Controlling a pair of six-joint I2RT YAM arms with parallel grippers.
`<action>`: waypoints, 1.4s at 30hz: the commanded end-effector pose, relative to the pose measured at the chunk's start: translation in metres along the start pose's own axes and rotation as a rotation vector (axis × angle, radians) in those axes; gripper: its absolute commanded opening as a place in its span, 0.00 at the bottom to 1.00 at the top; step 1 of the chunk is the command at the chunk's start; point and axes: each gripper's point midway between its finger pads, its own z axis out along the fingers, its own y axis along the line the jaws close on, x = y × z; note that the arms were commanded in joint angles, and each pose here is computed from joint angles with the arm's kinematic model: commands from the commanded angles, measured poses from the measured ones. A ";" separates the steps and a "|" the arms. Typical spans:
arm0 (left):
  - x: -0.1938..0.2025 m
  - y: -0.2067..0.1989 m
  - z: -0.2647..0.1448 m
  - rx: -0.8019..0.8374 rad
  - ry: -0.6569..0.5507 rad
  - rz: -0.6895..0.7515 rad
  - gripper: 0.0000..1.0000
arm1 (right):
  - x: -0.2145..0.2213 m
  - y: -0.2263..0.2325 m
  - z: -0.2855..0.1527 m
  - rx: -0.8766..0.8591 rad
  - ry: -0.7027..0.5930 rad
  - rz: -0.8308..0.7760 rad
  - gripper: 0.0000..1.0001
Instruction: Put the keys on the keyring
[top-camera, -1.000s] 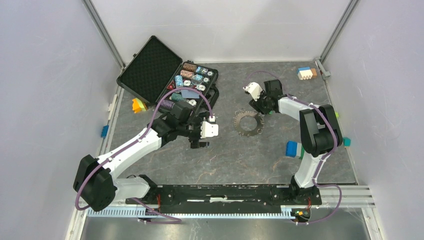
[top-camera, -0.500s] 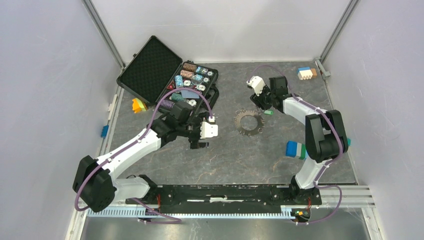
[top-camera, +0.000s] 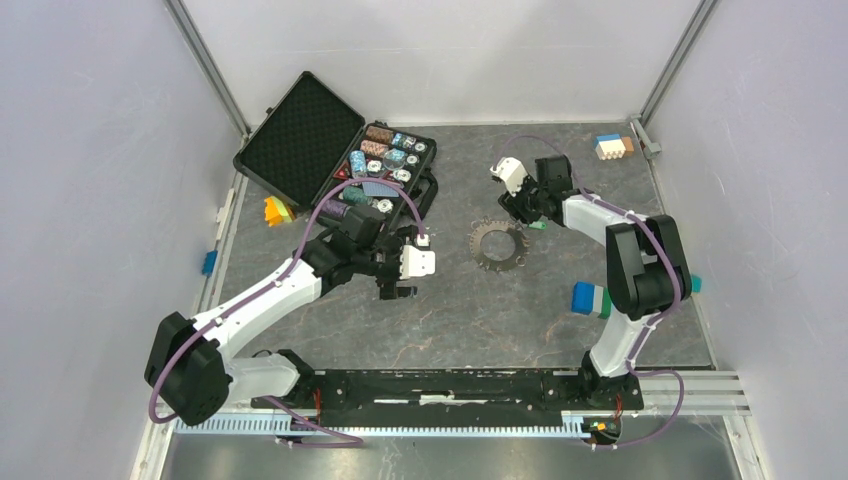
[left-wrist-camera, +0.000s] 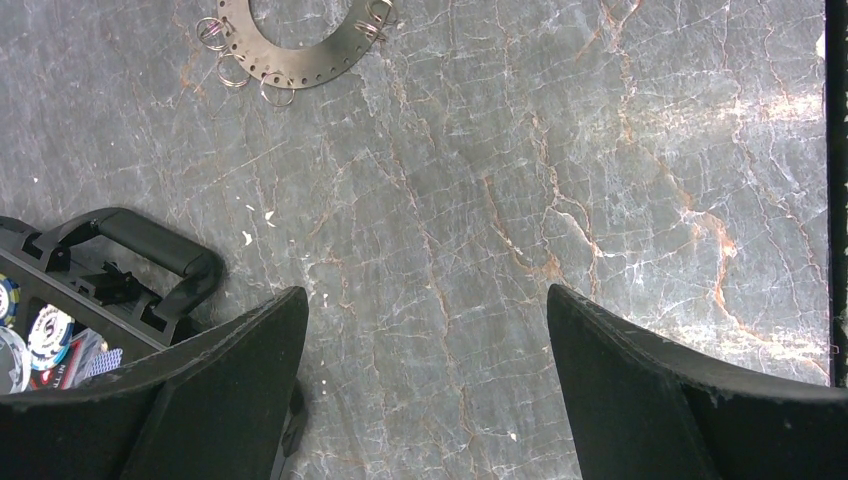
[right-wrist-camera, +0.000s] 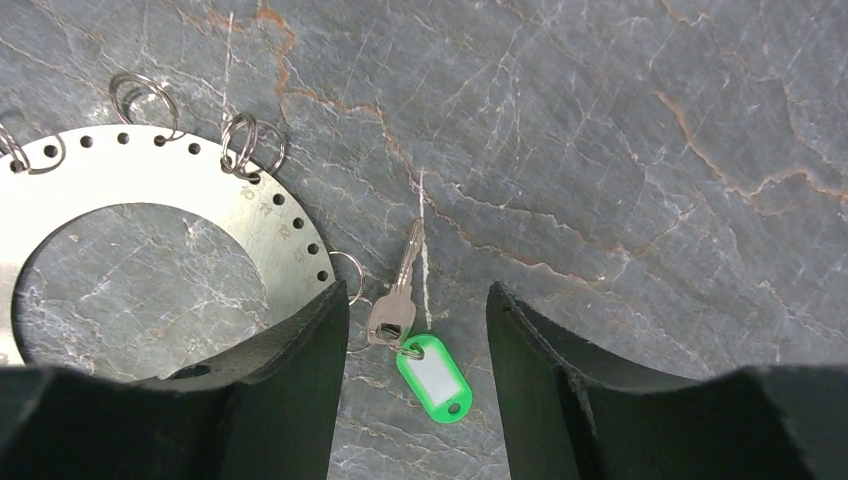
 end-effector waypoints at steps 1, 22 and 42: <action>-0.007 0.005 -0.002 -0.016 -0.028 0.048 0.96 | -0.007 -0.014 0.003 0.036 -0.003 -0.010 0.58; -0.005 0.004 -0.001 -0.011 -0.027 0.049 0.96 | 0.011 -0.021 0.007 0.077 0.073 -0.030 0.57; -0.004 0.004 0.001 -0.005 -0.022 0.050 0.97 | 0.014 -0.030 0.011 0.121 0.097 0.007 0.58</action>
